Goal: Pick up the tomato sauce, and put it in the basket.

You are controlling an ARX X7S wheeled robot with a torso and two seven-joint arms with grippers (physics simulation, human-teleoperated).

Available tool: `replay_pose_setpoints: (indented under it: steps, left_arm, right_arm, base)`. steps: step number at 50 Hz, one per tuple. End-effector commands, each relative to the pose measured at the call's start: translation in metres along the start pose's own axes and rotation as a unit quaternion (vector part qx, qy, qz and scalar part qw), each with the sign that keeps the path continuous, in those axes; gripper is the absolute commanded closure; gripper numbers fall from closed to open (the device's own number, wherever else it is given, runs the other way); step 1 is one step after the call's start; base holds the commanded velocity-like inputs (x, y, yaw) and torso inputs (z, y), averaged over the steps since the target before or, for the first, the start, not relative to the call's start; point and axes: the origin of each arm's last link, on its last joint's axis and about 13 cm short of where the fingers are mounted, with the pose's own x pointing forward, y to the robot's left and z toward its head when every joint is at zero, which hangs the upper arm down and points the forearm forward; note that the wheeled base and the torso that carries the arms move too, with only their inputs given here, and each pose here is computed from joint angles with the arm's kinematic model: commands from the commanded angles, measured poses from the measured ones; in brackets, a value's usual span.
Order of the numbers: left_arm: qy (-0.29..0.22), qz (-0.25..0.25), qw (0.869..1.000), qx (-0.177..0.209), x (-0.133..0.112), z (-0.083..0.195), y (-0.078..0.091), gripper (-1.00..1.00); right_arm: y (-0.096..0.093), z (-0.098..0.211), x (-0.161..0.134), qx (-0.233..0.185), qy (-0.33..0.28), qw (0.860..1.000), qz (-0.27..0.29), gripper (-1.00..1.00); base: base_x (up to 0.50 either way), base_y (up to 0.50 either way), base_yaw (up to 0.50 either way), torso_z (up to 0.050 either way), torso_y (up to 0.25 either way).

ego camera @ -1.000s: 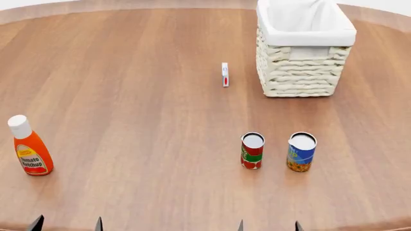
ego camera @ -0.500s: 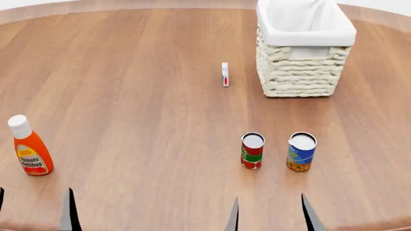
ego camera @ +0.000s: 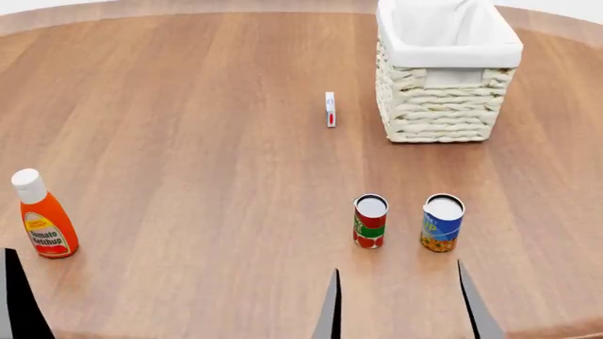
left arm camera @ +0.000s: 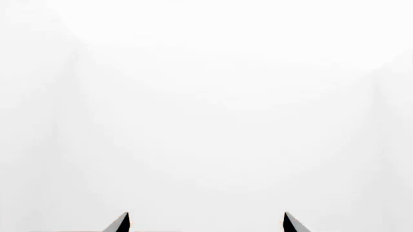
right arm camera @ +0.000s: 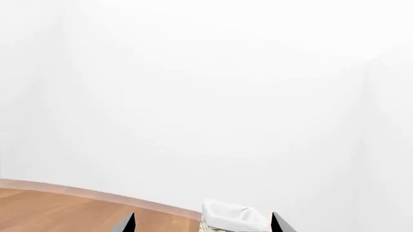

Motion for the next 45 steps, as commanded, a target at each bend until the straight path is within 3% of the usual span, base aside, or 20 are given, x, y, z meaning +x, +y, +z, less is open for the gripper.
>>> replay_pose_setpoints:
  steps: [1, 24, 45]
  left_arm:
    - [-0.036, 0.005, 0.999, -0.008, -0.0003, 0.0116, 0.0004, -1.00]
    - [-0.030, 0.019, 0.999, -0.011, -0.0001, 0.0090, 0.0025, -1.00]
    - [-0.030, 0.023, 0.999, -0.014, -0.0007, 0.0109, 0.0029, -1.00]
  right_arm:
    - [-0.0015, 0.0136, -0.0027, -0.020, -0.045, 0.999, -0.010, -1.00]
    - [-0.0021, 0.0122, -0.0017, 0.000, -0.031, 0.999, -0.012, -1.00]
    - [-0.0015, 0.0106, -0.0024, 0.007, -0.029, 1.000, -0.008, -1.00]
  base:
    - [0.00, 0.00, 0.00, 0.000, 0.000]
    - [0.01, 0.00, 0.00, 0.000, 0.000]
    - [0.18, 0.00, 0.00, 0.000, 0.000]
